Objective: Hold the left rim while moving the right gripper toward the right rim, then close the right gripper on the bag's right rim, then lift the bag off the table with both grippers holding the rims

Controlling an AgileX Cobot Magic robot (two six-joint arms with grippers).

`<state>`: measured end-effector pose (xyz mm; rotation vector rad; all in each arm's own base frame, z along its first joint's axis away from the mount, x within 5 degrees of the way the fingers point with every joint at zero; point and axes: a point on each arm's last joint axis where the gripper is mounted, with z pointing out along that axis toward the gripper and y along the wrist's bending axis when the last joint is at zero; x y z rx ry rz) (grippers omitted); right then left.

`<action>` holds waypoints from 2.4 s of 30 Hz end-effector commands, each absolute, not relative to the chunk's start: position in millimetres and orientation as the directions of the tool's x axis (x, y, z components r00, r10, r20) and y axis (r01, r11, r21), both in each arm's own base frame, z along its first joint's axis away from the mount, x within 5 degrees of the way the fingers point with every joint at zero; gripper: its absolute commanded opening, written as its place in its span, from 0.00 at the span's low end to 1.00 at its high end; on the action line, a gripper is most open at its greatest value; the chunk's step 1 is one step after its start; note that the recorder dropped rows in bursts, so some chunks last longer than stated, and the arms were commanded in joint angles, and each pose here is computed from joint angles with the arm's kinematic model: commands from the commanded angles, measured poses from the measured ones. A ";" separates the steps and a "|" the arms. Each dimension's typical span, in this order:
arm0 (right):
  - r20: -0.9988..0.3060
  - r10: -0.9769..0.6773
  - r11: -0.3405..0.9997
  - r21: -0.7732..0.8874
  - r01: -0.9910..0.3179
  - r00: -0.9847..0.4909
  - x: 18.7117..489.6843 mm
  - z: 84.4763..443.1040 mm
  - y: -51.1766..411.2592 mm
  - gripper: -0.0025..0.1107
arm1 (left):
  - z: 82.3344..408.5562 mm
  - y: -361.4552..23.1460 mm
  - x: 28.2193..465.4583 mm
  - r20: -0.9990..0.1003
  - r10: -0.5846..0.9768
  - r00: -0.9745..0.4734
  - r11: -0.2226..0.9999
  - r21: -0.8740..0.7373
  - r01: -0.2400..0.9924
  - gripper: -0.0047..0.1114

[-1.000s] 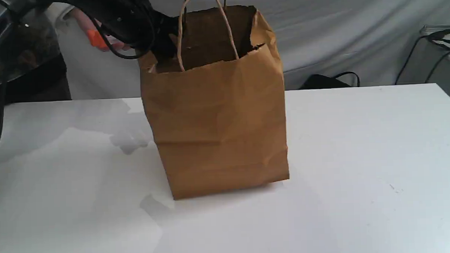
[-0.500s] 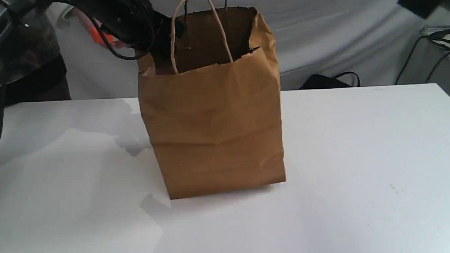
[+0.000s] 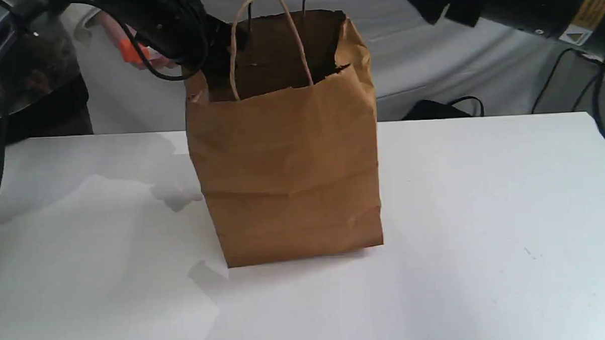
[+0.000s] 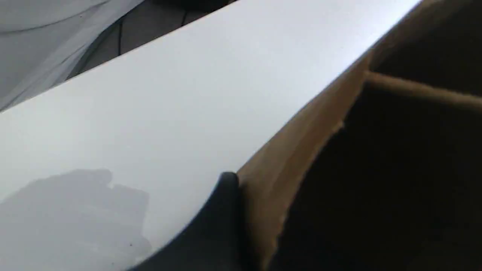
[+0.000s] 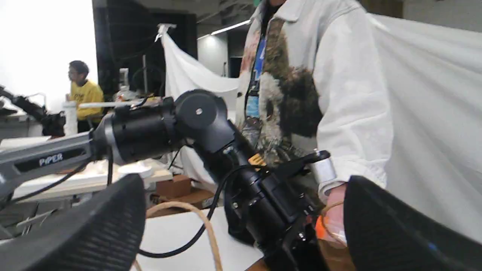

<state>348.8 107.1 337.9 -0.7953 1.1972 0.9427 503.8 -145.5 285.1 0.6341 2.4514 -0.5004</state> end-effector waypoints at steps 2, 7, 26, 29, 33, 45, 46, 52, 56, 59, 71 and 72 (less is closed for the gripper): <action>-0.986 0.124 0.306 -0.071 -0.949 0.114 351.2 335.0 137.4 0.68 | 295.1 -146.8 501.0 -0.615 0.325 -0.719 0.815 -0.203 0.542 0.04; -0.993 -0.003 0.305 -0.115 -0.945 0.120 362.0 323.7 166.6 0.68 | 295.1 -146.8 501.0 -0.615 0.325 -0.719 0.816 -0.203 0.542 0.04; -0.978 -0.205 0.325 -0.113 -0.939 0.047 368.4 303.2 177.3 0.28 | 295.1 -146.8 501.0 -0.614 0.321 -0.722 0.817 -0.206 0.538 0.04; -0.961 -0.275 0.294 -0.118 -0.949 0.034 366.0 296.5 176.6 0.14 | 295.1 -146.8 501.0 -0.612 0.312 -0.727 0.820 -0.212 0.531 0.04; -0.943 -0.332 0.250 -0.085 -0.964 -0.003 361.4 290.1 176.1 0.02 | 296.1 -146.5 500.8 -0.602 0.272 -0.751 0.836 -0.239 0.494 0.04; -0.964 -0.258 0.048 -0.085 -0.995 0.070 328.7 321.5 177.0 0.02 | 351.9 -138.7 479.0 -0.660 0.237 -0.713 0.897 -0.134 0.422 0.04; -0.967 -0.243 0.024 -0.085 -0.996 0.076 323.5 327.3 176.6 0.02 | 357.5 -139.8 476.0 -0.666 0.223 -0.712 0.900 -0.141 0.413 0.04; -0.985 -0.144 0.044 -0.107 -0.993 0.100 312.2 354.6 174.8 0.02 | 359.6 -148.7 471.8 -0.660 0.212 -0.720 0.925 -0.102 0.366 0.04; -0.987 -0.084 0.063 -0.142 -0.988 0.136 301.2 376.5 171.9 0.02 | 361.2 -162.6 466.0 -0.662 0.235 -0.712 0.917 -0.093 0.388 0.04; -0.982 -0.087 0.131 -0.176 -0.976 0.165 298.6 387.9 168.8 0.02 | 357.7 -169.8 458.8 -0.637 0.258 -0.726 0.910 -0.094 0.405 0.04; -0.980 -0.025 0.264 -0.196 -0.945 0.196 305.5 400.7 165.6 0.02 | 306.2 -152.4 435.3 -0.423 0.366 -0.829 0.898 -0.071 0.434 0.04; -0.979 -0.023 0.280 -0.201 -0.939 0.203 306.9 401.4 165.2 0.02 | 305.0 -152.4 435.1 -0.419 0.367 -0.830 0.898 -0.072 0.433 0.04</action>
